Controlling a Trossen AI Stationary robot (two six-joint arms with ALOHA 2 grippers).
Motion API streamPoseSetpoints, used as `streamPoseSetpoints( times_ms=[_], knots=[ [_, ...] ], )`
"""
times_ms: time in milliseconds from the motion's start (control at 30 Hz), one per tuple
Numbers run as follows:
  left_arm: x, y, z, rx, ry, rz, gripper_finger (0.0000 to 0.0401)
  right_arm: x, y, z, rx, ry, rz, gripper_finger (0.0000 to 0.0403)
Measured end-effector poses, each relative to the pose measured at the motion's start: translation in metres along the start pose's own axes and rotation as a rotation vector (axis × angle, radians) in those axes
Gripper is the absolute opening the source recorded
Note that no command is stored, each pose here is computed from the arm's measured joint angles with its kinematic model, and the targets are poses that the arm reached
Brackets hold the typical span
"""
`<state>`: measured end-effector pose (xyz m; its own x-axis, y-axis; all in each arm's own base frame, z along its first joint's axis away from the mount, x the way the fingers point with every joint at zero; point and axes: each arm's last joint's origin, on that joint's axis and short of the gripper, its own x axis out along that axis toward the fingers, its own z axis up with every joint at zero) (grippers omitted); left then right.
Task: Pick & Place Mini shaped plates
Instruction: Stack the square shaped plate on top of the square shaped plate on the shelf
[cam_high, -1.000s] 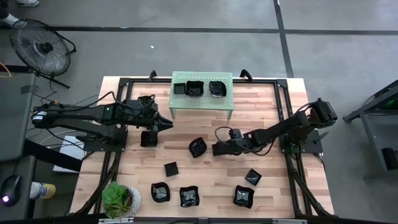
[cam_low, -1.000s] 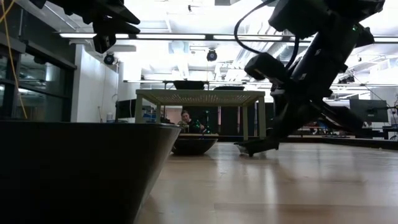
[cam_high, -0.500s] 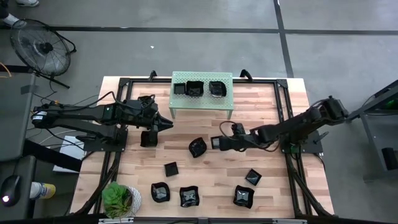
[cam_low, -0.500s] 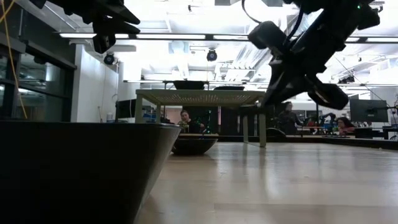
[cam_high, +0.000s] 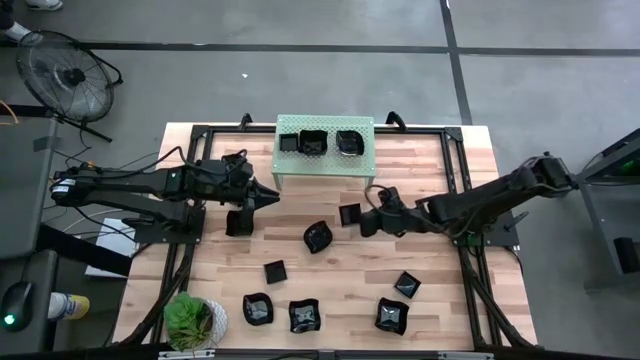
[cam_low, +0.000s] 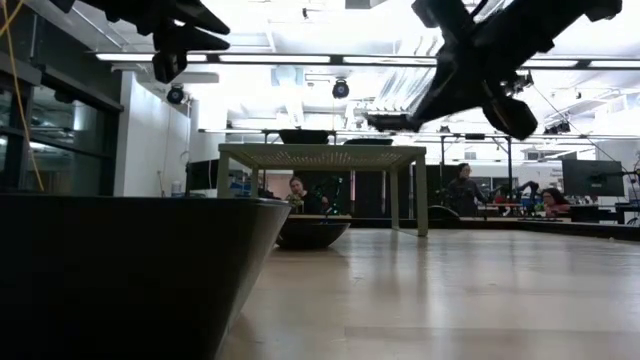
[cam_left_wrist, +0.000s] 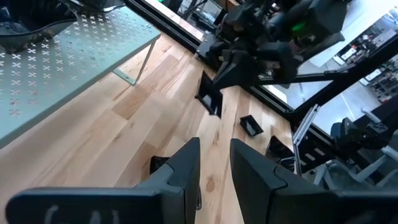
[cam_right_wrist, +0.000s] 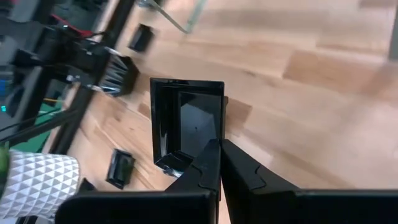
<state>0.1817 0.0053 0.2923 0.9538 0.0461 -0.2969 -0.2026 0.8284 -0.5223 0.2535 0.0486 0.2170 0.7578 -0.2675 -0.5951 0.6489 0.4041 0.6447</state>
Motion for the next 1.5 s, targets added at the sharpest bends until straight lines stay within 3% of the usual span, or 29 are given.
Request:
streamPoseSetpoints(
  times_ms=[400,767,967,1200,1500],
  knots=[
    [-0.001,-0.006,0.015,-0.034,-0.199,0.006,0.0085,-0.036,0.009,0.022,-0.160,-0.098,0.127,0.0000],
    [0.010,-0.009,0.023,0.044,-0.317,0.018,0.0085,-0.058,0.010,0.041,-0.269,-0.182,0.175,0.0000],
    [0.026,-0.009,0.023,0.050,-0.337,0.020,0.0085,-0.073,0.031,0.063,-0.388,-0.262,0.203,0.0000],
    [0.034,-0.010,0.025,0.061,-0.376,0.016,0.0085,-0.088,0.042,0.088,-0.502,-0.321,0.102,0.0000],
    [0.029,-0.015,0.036,0.206,-0.527,0.065,0.0086,-0.091,0.046,0.114,-0.582,-0.420,0.020,0.0000]
  ],
)
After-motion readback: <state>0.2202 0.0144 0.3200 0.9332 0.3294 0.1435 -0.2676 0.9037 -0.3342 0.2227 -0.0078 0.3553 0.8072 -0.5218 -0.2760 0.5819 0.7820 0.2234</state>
